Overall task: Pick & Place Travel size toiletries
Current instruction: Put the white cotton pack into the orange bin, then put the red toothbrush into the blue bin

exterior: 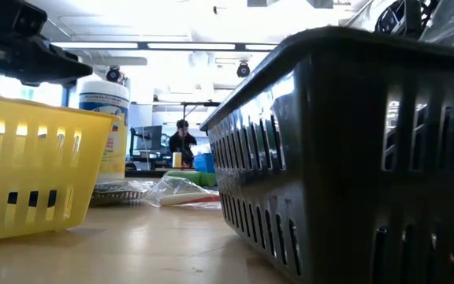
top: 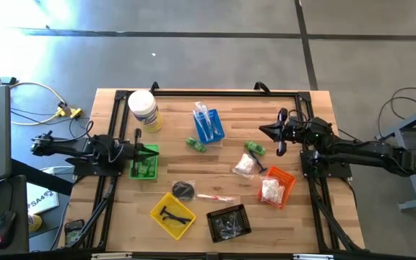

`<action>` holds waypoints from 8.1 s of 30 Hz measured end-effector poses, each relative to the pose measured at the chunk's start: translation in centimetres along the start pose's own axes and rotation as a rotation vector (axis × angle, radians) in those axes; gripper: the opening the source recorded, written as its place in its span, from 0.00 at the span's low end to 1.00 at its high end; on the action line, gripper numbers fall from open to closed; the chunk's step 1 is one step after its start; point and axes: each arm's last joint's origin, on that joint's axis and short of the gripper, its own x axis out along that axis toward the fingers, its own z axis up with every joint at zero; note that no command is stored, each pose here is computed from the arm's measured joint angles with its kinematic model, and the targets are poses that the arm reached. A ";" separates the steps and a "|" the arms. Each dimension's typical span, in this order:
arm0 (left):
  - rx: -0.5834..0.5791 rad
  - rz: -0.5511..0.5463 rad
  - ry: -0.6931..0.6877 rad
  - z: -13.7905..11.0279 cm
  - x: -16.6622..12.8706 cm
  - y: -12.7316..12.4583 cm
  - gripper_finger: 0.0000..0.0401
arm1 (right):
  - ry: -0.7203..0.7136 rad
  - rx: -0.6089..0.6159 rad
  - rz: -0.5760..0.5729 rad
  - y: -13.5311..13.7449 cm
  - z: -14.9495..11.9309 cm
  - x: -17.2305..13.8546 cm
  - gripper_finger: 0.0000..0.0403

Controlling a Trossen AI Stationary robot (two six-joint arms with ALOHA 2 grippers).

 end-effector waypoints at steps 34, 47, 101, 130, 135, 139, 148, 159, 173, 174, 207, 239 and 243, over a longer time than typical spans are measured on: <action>0.079 0.146 -0.013 0.3 0.0 0.5 0.00 | 0.091 0.037 -0.122 -1.0 -1.9 1.6 0.01; 0.085 0.207 -0.016 0.5 0.0 0.7 0.00 | 0.083 0.044 -0.121 -1.1 -2.1 2.0 0.01; 0.122 0.198 -0.006 0.4 0.0 0.6 0.00 | 1.063 -0.368 0.004 14.6 -7.0 11.7 0.47; 0.127 0.197 -0.006 0.4 0.0 0.6 0.00 | 1.209 -0.624 -0.238 14.6 -11.6 10.1 0.33; 0.127 0.197 -0.006 0.4 0.0 0.6 0.00 | 1.236 -0.626 -0.202 14.5 -11.6 10.1 0.13; 0.127 0.197 -0.006 0.4 0.0 0.6 0.00 | 1.248 -0.609 -0.198 14.2 -11.6 10.3 0.02; 0.126 0.197 -0.006 0.4 0.0 0.6 0.00 | 1.121 -0.688 -0.183 15.9 -9.5 12.5 0.01; 0.123 0.196 -0.007 0.4 0.0 0.6 0.00 | 1.094 -0.834 -0.217 18.0 -3.7 15.0 0.00; 0.116 0.196 -0.008 0.4 0.0 0.6 0.00 | 0.923 -0.538 -0.353 18.2 6.7 8.0 0.00; 0.116 0.196 -0.008 0.5 0.0 0.6 0.00 | 0.921 -0.512 -0.348 18.3 7.1 7.3 0.00; 0.094 0.199 -0.021 0.6 0.0 0.7 0.00 | 1.282 -0.217 -0.494 18.8 0.6 -2.2 0.00; 0.124 0.200 -0.020 0.6 0.0 0.7 0.00 | 1.252 -0.212 -0.552 17.7 0.5 -0.6 0.47; 0.124 0.200 -0.021 0.6 0.0 0.7 0.00 | 1.214 -0.236 -0.552 17.6 0.5 -0.3 0.49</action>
